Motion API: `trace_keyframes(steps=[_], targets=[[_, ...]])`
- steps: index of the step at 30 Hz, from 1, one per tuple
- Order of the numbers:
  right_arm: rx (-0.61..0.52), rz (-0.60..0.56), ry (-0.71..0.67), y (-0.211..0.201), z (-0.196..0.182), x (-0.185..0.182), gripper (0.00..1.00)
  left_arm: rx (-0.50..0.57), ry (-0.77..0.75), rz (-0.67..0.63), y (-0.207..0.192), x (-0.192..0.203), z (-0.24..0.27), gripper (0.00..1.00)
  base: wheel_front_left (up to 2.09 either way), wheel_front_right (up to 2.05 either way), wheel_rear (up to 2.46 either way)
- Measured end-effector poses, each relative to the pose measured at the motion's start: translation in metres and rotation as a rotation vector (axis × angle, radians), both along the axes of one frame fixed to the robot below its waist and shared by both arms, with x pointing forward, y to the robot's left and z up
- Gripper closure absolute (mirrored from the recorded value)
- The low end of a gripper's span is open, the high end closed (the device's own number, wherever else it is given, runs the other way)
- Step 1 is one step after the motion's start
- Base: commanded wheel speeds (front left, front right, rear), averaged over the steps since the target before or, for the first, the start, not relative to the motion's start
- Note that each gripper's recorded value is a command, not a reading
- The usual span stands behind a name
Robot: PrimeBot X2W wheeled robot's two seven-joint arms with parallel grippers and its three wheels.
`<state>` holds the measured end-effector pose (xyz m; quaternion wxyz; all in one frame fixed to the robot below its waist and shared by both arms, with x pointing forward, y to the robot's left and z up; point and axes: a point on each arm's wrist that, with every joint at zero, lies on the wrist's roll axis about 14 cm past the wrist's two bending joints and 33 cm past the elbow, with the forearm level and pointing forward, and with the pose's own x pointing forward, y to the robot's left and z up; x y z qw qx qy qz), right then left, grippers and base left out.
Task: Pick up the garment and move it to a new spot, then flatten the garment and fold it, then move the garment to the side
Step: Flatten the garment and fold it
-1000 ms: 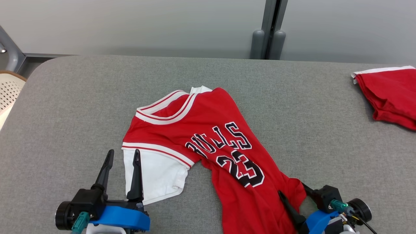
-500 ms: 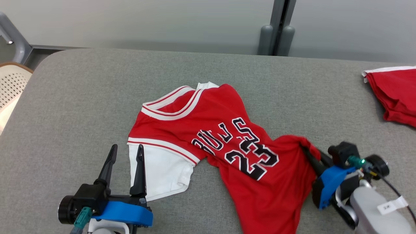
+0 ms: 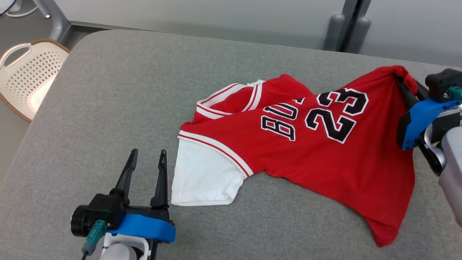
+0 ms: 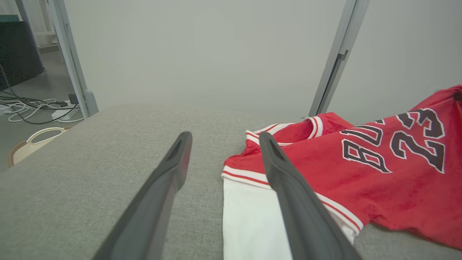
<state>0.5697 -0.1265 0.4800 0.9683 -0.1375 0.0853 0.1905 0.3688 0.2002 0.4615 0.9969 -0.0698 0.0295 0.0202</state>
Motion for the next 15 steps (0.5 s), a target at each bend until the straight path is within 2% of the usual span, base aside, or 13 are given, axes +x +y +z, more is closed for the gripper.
trace_keyframes(steps=[5,6,7,15], targets=[[0.017,-0.031,-0.008,-0.002,0.003,0.016,1.00,0.004,0.012,0.015,0.004,-0.002,-0.003,0.00,0.00,0.00,0.00],[0.018,-0.030,-0.008,-0.001,0.002,0.015,0.44,0.004,0.012,0.017,0.004,-0.002,-0.003,0.00,0.00,0.00,0.00],[0.023,-0.028,-0.005,0.001,0.000,0.014,0.00,0.003,0.011,0.016,0.004,-0.002,-0.003,0.00,0.00,0.00,0.00],[0.070,-0.059,-0.036,-0.012,0.004,-0.003,0.00,0.003,-0.007,-0.015,-0.006,0.004,0.001,0.00,0.00,0.00,0.00]])
